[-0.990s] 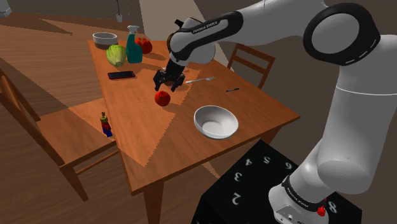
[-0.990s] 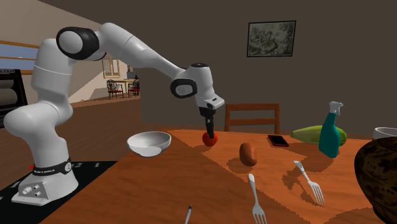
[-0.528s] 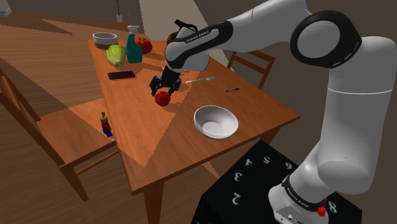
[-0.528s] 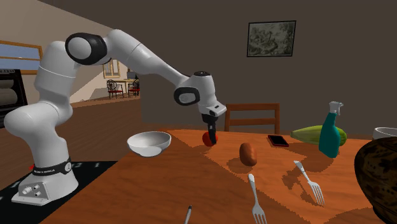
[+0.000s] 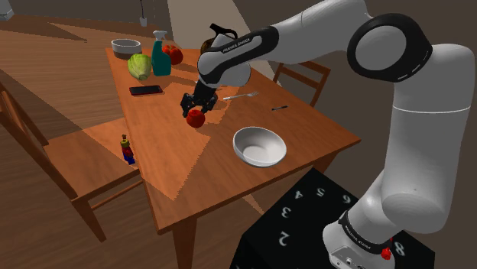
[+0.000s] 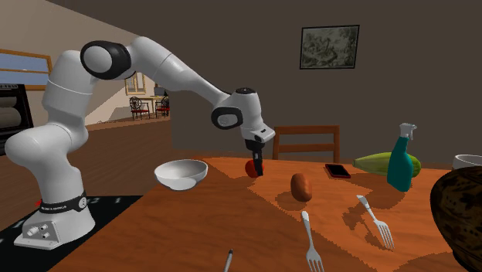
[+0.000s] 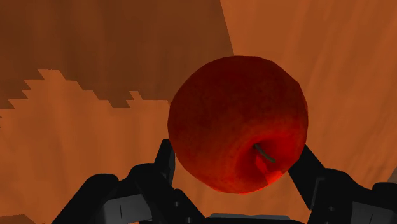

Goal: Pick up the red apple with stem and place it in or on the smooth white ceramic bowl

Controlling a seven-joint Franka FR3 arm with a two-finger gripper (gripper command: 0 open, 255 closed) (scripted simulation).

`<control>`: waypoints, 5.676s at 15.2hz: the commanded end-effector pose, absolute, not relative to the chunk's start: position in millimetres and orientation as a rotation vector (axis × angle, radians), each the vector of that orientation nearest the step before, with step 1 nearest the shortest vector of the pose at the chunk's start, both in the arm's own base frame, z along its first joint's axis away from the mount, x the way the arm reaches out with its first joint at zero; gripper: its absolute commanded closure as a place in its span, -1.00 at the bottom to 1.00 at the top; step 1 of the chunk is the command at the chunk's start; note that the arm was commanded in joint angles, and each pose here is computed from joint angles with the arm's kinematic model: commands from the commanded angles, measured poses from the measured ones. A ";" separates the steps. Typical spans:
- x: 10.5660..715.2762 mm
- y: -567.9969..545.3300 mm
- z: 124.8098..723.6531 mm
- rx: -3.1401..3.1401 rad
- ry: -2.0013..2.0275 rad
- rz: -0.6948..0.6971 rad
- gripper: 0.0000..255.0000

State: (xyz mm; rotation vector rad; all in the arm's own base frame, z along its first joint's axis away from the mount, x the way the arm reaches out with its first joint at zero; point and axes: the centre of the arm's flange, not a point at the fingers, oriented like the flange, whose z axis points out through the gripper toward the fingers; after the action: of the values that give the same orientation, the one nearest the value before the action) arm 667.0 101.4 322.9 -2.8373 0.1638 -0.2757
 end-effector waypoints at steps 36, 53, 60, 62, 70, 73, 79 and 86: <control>667.1 101.4 465.3 -2.837 0.164 -0.275 1.00; 463.7 44.6 470.8 -2.837 0.164 -0.275 1.00; 384.0 22.3 467.5 -2.837 0.164 -0.275 1.00; 384.0 22.3 456.9 -2.837 0.164 -0.275 1.00; 384.0 22.3 414.7 -2.837 0.164 -0.275 1.00; 384.0 22.3 395.9 -2.837 0.164 -0.275 1.00; 384.0 22.3 395.9 -2.837 0.164 -0.275 1.00; 384.0 22.3 395.9 -2.837 0.164 -0.275 -1.00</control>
State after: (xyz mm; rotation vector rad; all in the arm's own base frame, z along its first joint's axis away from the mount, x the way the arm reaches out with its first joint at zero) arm 384.0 22.3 395.9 -2.8374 0.1638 -0.2755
